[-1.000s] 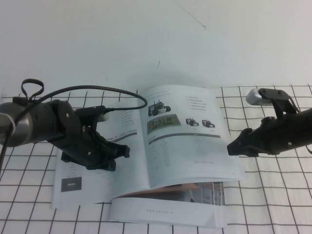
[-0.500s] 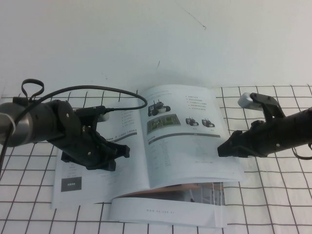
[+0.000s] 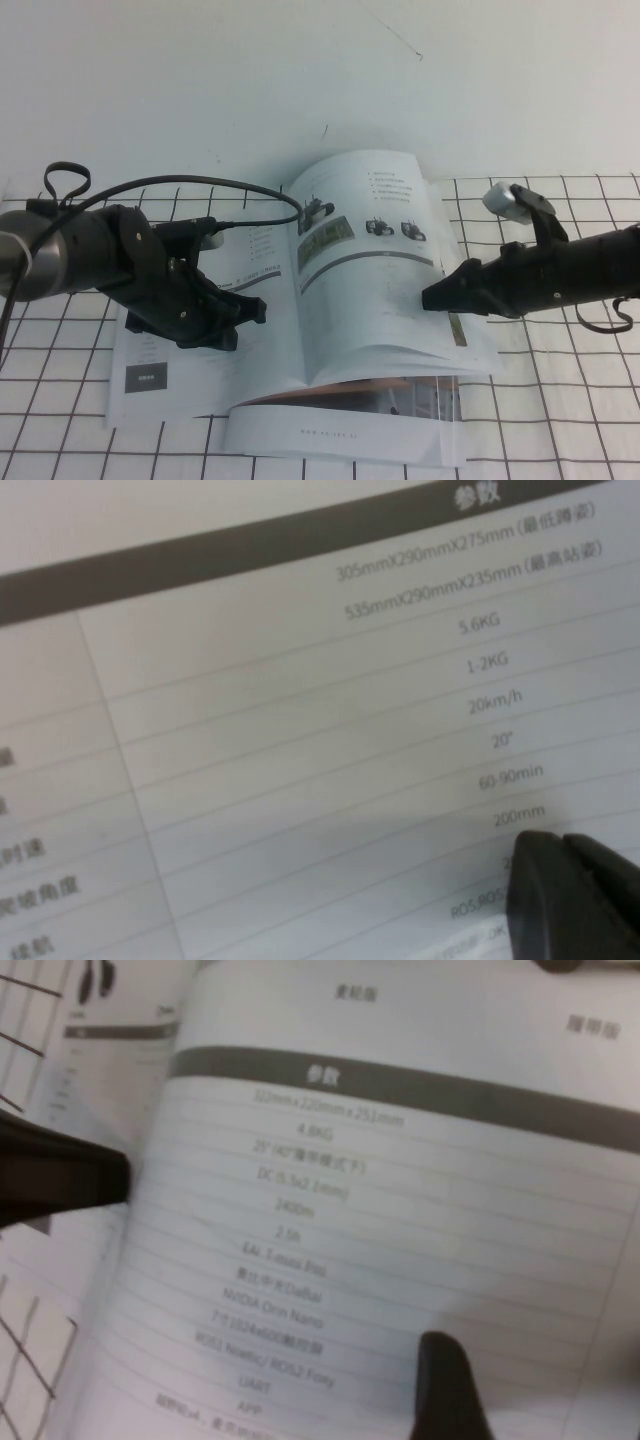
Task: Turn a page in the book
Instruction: Open the closed book
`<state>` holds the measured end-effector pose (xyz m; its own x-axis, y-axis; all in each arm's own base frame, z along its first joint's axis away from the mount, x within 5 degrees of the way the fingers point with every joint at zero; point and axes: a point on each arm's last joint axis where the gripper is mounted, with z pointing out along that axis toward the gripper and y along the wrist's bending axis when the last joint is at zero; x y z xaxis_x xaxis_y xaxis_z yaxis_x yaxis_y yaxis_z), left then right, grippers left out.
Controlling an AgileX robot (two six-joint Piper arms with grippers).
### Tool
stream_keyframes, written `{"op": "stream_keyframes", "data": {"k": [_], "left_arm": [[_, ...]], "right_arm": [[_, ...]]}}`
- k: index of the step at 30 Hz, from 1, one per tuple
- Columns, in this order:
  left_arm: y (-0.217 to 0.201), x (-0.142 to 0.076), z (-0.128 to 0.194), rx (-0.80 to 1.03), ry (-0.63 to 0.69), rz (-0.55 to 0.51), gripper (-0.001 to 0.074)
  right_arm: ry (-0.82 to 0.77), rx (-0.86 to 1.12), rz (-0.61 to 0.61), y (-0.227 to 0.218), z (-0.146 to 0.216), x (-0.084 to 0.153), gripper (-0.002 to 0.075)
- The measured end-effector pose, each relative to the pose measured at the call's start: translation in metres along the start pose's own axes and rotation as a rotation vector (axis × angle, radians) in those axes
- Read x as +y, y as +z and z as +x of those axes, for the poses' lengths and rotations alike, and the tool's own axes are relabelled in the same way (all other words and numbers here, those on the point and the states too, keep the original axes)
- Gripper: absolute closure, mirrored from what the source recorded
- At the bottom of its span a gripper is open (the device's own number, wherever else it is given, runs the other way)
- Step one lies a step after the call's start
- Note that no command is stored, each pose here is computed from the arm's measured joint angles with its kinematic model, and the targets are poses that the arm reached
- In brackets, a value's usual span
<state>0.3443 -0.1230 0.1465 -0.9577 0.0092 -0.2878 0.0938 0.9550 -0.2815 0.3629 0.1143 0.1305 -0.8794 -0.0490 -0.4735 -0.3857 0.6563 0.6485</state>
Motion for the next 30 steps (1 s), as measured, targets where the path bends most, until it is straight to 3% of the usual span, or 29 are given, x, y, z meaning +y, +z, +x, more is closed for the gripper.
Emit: {"op": "stream_keyframes", "data": {"k": [17,23,28,29,30], "left_arm": [[0.000,0.000,0.000,0.000,0.000,0.000,0.0737],[-0.010,-0.003,-0.002,-0.019,0.014,0.004,0.0737],[-0.043,-0.011,-0.003,-0.061,0.048,0.022,0.0737],[-0.085,-0.020,-0.007,-0.164,0.090,0.040,0.0737],[-0.098,-0.023,-0.007,-0.198,0.101,0.046,0.0737]], "right_arm": [[-0.060,-0.166,-0.313,-0.005,-0.014,0.029,0.0322],[-0.084,-0.149,-0.365,0.000,-0.011,0.039,0.0322],[-0.111,-0.116,-0.400,0.010,-0.007,0.055,0.0322],[-0.157,-0.102,-0.435,0.018,-0.010,0.072,0.0322],[-0.172,-0.099,-0.445,0.021,-0.012,0.077,0.0322]]}}
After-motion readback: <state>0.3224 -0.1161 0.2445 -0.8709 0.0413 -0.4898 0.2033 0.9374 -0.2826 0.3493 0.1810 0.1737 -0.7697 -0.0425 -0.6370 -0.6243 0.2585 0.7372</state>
